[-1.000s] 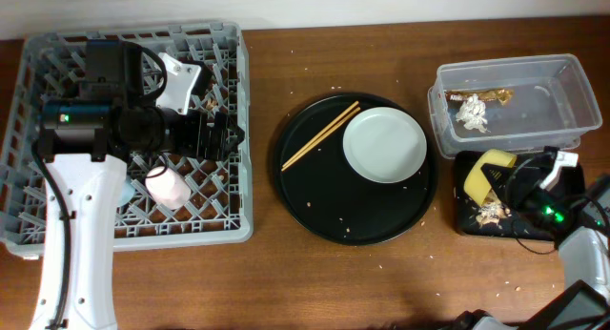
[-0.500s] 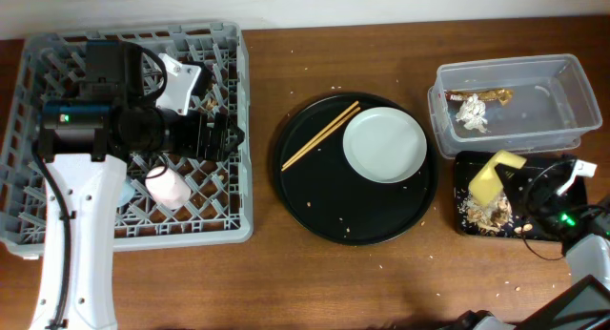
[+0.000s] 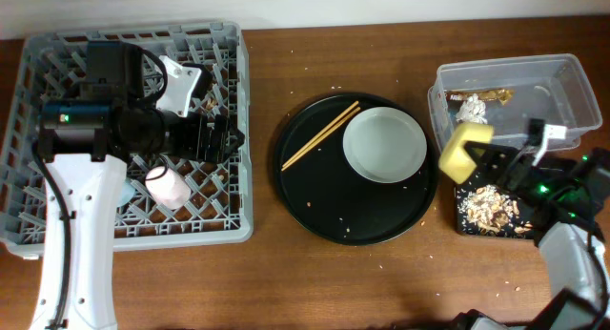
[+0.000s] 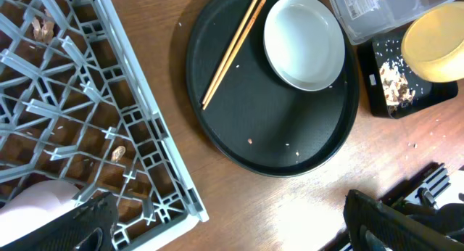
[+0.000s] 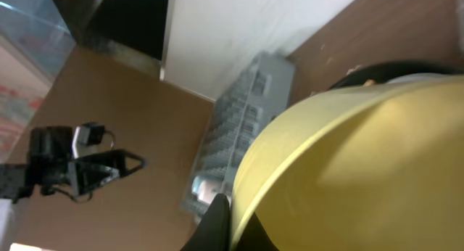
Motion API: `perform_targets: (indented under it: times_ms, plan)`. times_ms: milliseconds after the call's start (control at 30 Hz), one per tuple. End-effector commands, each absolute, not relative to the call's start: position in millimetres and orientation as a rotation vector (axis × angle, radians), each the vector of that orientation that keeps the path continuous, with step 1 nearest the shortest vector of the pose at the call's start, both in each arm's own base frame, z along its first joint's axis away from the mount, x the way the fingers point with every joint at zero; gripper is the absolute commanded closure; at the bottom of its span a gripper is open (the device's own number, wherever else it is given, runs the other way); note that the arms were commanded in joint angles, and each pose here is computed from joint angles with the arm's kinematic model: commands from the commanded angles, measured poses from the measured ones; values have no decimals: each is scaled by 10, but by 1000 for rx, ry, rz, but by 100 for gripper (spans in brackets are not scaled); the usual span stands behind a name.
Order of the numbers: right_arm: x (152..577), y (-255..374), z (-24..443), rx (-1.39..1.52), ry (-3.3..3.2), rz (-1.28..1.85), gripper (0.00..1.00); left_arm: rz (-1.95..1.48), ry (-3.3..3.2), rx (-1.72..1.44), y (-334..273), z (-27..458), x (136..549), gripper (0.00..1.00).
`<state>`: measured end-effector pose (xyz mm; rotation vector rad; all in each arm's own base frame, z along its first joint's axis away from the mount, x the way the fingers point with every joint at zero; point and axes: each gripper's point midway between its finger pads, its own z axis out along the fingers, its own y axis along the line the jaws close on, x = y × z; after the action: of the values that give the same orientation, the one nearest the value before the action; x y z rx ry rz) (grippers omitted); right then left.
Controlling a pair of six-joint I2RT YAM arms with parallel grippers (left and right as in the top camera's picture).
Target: Sort waste into correct bins and load items into the dishwasher rack
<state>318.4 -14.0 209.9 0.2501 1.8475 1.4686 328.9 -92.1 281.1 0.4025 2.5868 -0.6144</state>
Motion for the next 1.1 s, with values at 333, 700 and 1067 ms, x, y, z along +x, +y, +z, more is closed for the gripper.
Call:
perform_targets:
  times_ms: [333,700,1067]
  plan:
    - [2657,2348,756,-868,2617,334,95,-646,2554,428,-976,2853,3319,1]
    - [3204,936,2133,124,2559,362,48,-278,2531,774,-1858,2146,3902,5]
    - [3031,465,1850,324,2711,291,49,-260,2496,991,-2735,333,4636,56]
